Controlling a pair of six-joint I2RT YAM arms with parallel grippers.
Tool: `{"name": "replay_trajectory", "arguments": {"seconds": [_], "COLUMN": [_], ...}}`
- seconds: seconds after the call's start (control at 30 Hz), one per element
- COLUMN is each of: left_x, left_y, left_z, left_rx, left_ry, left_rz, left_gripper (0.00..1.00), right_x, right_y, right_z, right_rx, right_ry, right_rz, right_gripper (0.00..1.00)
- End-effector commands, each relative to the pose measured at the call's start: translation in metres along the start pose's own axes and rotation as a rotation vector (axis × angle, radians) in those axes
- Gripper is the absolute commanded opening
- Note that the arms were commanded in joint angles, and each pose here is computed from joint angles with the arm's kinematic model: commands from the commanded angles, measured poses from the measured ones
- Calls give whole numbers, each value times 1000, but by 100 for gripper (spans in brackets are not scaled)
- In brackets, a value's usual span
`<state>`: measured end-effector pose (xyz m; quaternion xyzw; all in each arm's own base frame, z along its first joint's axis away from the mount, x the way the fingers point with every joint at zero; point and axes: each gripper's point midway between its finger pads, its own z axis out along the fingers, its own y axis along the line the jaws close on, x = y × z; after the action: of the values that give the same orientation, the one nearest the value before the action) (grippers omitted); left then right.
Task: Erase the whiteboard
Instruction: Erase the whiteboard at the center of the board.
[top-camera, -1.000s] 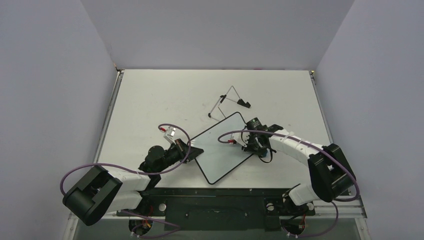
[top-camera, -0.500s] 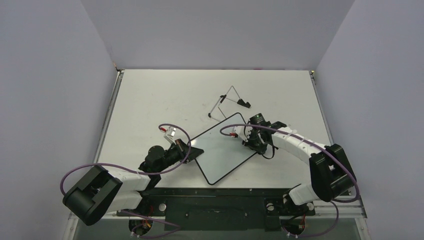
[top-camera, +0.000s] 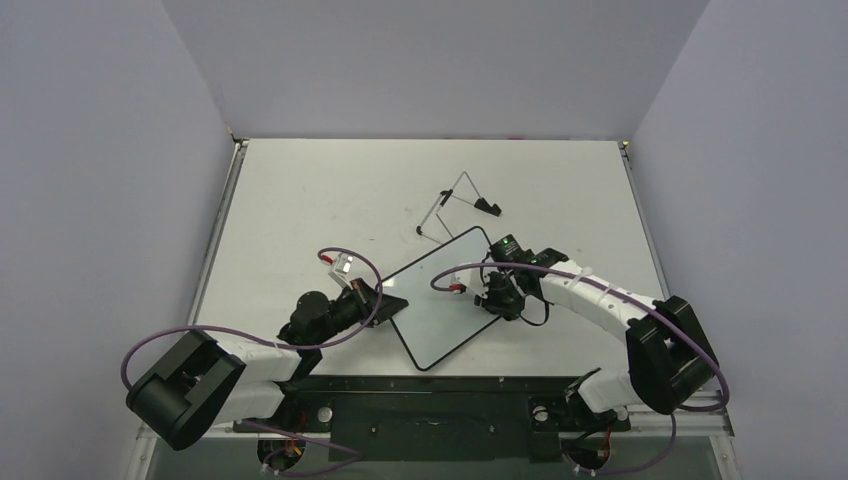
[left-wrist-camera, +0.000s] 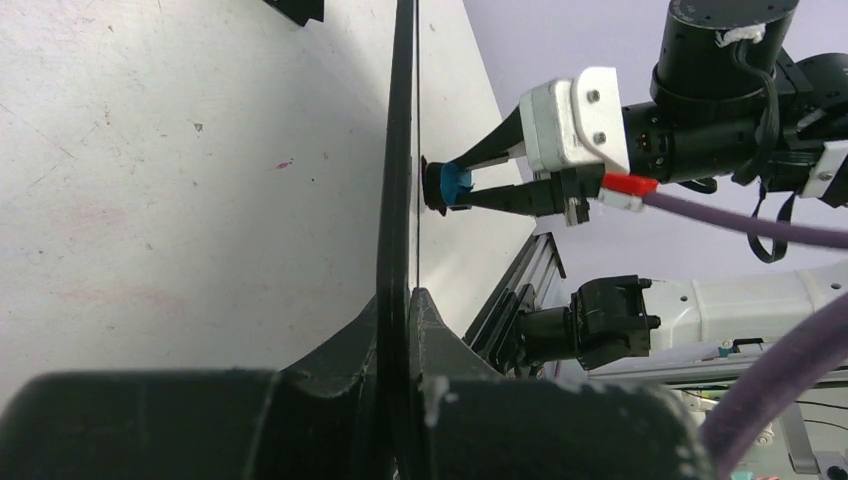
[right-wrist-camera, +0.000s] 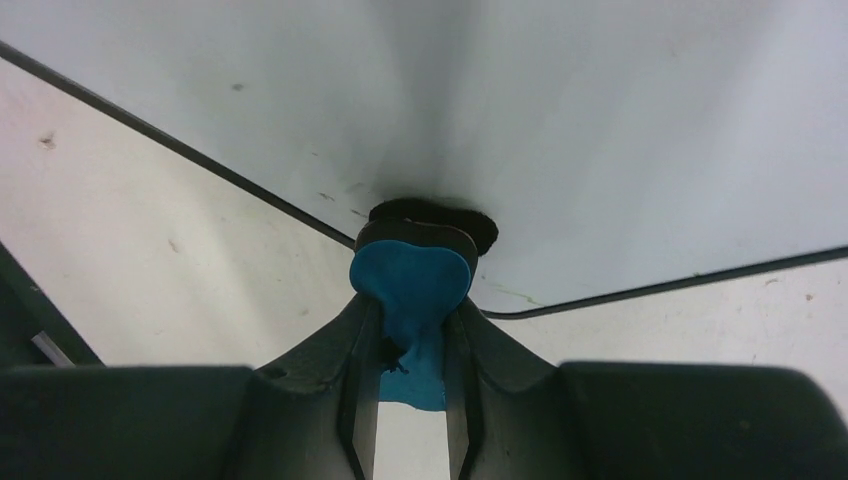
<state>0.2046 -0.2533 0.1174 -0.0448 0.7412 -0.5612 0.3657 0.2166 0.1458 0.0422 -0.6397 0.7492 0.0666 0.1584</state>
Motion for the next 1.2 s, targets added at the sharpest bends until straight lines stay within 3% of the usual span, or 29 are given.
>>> {"name": "replay_trajectory", "arguments": {"seconds": [0.0,0.1,0.2,0.5,0.87,1.17], "left_x": [-28,-28,-27,-27,-27,-28], "left_y": [-50,-50,-49,-49,-50,-50], "left_z": [3,3,3,3,5,3], "left_rx": [177,177,178,178,178,176], "left_ry": [-86,-85,-83,-85,-78,-82], "left_rz": [53,53,52,53,54,57], "left_gripper": [0,0,0,0,0,0], "right_x": [8,31,37,-11,-1,9], "right_y": [-30,-52,-51,10,-35,-40], "right_z": [-8,-6,-5,-13,-48,-23], "right_rx": [93,167,159,-76,82,84], "right_ry": [8,75,89,-92,-178,-85], "right_rz": [106,220,233,0,143,198], "right_gripper": [0,0,0,0,0,0]}}
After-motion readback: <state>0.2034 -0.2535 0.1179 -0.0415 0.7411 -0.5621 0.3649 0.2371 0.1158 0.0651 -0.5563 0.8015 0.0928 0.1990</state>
